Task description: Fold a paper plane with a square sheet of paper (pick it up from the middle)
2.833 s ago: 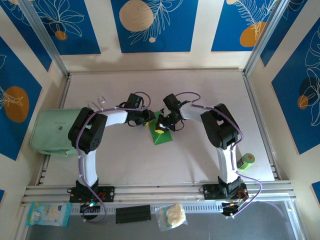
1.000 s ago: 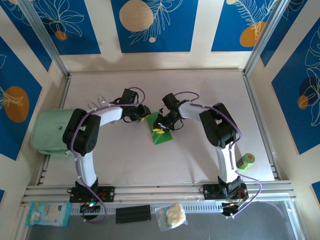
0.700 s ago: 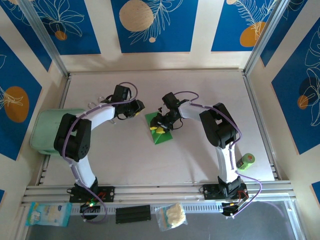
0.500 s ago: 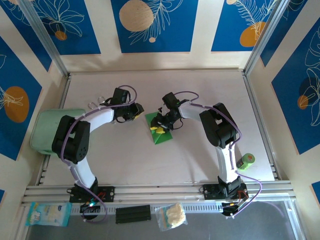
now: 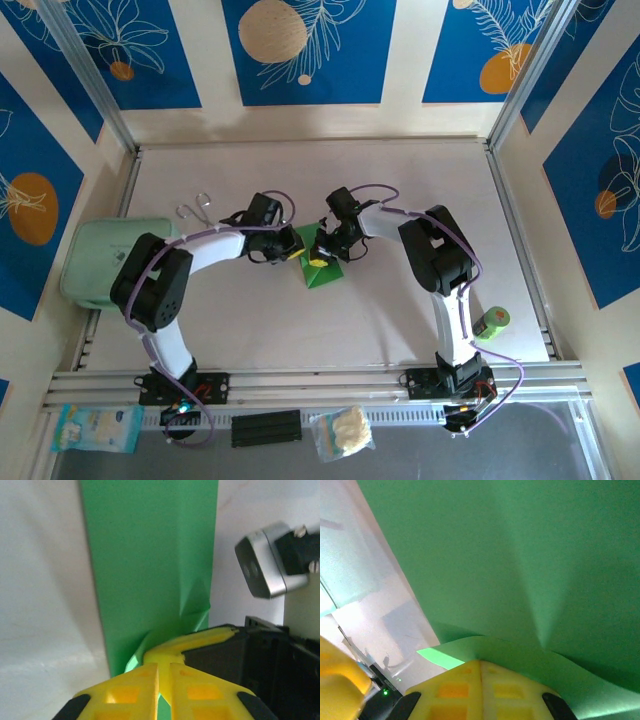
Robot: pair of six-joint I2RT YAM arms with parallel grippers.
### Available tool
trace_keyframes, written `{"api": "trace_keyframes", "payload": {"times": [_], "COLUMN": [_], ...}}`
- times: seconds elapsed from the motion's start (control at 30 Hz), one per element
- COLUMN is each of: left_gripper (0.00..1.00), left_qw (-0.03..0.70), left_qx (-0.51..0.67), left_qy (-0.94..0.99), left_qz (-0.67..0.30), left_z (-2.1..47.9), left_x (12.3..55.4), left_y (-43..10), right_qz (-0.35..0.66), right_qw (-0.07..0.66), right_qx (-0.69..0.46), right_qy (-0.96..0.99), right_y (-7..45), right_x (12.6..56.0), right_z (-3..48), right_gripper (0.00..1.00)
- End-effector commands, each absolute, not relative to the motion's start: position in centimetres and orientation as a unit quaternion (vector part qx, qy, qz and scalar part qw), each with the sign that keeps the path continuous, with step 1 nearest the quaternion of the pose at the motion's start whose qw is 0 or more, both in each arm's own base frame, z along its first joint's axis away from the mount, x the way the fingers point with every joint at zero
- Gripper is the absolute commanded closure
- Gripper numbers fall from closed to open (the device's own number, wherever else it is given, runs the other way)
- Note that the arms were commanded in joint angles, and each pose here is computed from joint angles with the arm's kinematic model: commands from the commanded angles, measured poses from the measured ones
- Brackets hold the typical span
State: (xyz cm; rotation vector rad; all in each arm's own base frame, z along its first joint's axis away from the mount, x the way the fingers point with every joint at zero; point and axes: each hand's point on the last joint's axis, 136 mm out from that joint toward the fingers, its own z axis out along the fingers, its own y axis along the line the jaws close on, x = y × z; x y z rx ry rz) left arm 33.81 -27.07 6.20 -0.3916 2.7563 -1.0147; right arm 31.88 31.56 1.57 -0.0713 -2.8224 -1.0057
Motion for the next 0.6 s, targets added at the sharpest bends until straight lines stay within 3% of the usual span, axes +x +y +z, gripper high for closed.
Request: {"api": "trace_keyframes", "payload": {"times": [0.0, 0.3, 0.57], "left_gripper": [0.89, 0.99, 1.00], "left_qw": [0.072, 0.065, 0.067], "left_qx": [-0.129, -0.131, -0.133], "left_qy": [0.931, 0.938, 0.944], "left_qz": [-0.334, -0.314, -0.295], "left_z": [5.5, 4.3, 3.5], "left_x": [32.7, 32.3, 32.7], "left_y": [-27.5, -27.7, -27.4], "right_qz": [-0.269, -0.268, -0.269], "right_qw": [0.111, 0.111, 0.113], "right_qx": [-0.049, -0.052, -0.054], "right_qy": [-0.956, -0.956, -0.955], "right_y": [29.1, 29.1, 29.0], "right_x": [30.2, 30.2, 30.2], "right_z": [-1.9, -1.9, -1.8], "right_gripper": [0.98, 0.99, 0.99]}}
